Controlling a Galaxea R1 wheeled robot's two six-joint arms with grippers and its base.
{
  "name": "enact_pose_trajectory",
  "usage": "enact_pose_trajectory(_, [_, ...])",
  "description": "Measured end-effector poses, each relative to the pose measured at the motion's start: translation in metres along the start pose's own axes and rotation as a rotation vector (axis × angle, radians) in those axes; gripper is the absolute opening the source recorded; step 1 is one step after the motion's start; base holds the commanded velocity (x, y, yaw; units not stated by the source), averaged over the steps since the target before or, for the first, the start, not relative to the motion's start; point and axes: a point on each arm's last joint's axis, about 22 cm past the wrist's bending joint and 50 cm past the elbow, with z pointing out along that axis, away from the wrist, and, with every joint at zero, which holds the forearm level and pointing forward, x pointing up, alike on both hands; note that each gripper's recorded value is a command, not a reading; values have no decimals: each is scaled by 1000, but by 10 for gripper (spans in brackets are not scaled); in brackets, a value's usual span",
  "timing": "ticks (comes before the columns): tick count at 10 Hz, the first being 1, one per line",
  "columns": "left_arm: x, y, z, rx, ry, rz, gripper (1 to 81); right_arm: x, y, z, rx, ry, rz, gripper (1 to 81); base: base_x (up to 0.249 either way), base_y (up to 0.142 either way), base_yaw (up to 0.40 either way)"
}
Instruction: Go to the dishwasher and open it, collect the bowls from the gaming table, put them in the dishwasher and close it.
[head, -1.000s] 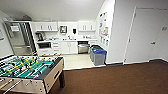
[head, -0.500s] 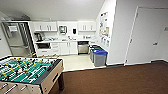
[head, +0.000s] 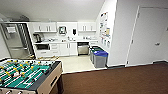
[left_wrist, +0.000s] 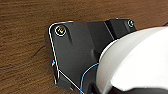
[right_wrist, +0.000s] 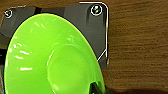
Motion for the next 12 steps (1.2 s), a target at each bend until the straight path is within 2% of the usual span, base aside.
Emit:
enact_pose_trajectory(1, [-3, 4, 1, -6, -3, -2, 10, -3, 2, 0, -10, -13, -7, 10, 162, 0, 0])
enact_pose_trajectory(2, [1, -8, -4, 15, -2, 1, 10, 2, -14, 4, 13, -6, -9, 10, 162, 0, 0])
enact_pose_trajectory(3, [5, -8, -3, 13, 3, 3, 10, 9, -13, 4, 18, 9, -13, 10, 163, 0, 0])
enact_pose_trajectory(6, [-1, -3, -1, 10, -5, -1, 10, -1, -6, 2, 5, -8, -16, 10, 162, 0, 0])
enact_pose_trajectory(12, [3, -2, 1, 11, -1, 1, 10, 2, -9, 2, 11, 0, -17, 10, 162, 0, 0])
